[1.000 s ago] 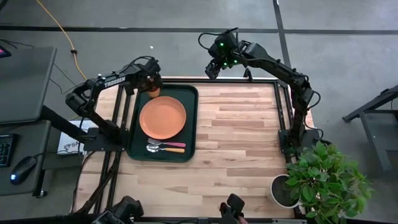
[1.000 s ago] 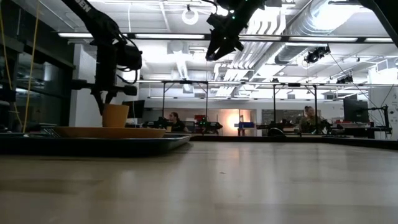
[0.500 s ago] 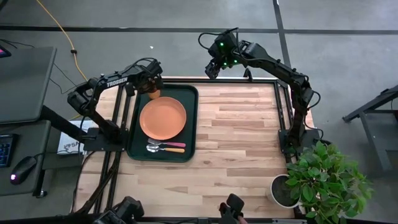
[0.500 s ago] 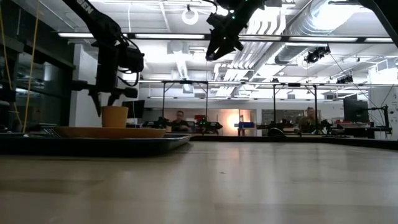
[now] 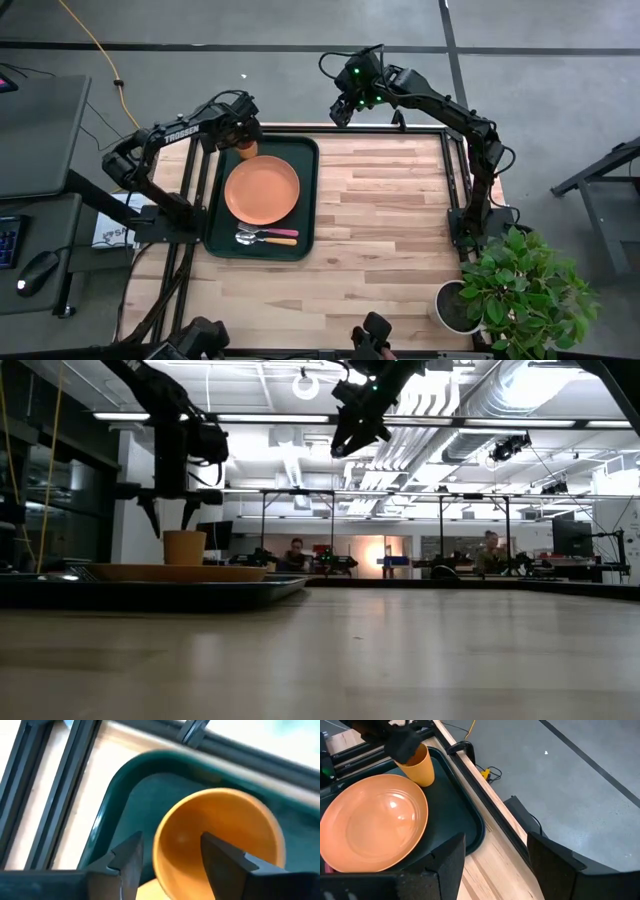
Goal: Pick and place plate/cup/fork/spoon on tray
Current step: Return to Home Position
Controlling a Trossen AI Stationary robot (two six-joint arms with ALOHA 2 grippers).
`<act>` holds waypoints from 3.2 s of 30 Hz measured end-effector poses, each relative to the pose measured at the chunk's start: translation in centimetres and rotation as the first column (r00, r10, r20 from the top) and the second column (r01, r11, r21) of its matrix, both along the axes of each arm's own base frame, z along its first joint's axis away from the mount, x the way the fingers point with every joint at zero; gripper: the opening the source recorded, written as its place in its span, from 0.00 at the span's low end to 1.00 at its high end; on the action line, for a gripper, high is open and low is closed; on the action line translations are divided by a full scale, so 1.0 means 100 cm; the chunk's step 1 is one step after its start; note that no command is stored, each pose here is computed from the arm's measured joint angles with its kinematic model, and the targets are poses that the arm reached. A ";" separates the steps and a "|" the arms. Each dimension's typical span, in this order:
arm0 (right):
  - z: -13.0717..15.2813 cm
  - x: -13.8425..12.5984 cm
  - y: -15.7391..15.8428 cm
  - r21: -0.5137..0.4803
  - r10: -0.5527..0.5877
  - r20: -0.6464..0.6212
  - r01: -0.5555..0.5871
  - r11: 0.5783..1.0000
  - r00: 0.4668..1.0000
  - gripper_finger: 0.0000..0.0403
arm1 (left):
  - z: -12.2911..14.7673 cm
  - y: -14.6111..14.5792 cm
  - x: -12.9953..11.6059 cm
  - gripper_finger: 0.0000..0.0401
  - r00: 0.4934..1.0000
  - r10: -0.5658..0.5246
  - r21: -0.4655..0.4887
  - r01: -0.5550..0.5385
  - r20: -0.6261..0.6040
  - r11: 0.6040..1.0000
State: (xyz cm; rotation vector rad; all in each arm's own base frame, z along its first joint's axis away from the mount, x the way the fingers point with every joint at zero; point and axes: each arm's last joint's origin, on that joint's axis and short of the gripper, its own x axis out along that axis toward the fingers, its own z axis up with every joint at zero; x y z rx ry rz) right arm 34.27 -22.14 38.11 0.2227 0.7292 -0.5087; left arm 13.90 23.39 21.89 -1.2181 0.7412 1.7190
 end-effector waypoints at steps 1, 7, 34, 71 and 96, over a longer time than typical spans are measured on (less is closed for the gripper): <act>0.000 0.000 0.000 0.000 0.000 0.001 0.000 1.000 1.000 0.51 | 0.003 0.000 -0.001 0.46 1.000 0.002 0.017 -0.002 0.011 1.000; 0.000 0.000 0.000 0.004 -0.005 0.004 0.005 1.000 1.000 0.51 | 0.028 -0.002 -0.008 0.48 0.993 0.022 0.151 -0.039 0.115 0.988; 0.000 0.000 0.000 0.024 -0.024 0.009 0.024 0.999 1.000 0.51 | 0.184 -0.072 0.010 0.48 0.776 -0.593 0.874 0.117 0.215 0.471; 0.104 -0.149 0.144 0.231 0.326 0.094 -0.339 0.912 0.941 0.00 | 0.059 -0.235 0.001 0.00 0.004 -0.996 0.985 0.145 -0.093 -0.091; 0.011 -0.263 0.208 0.304 0.044 0.575 -0.263 0.916 0.817 0.00 | -0.029 -0.216 -0.027 0.00 0.012 -1.000 0.993 0.119 -0.016 -0.015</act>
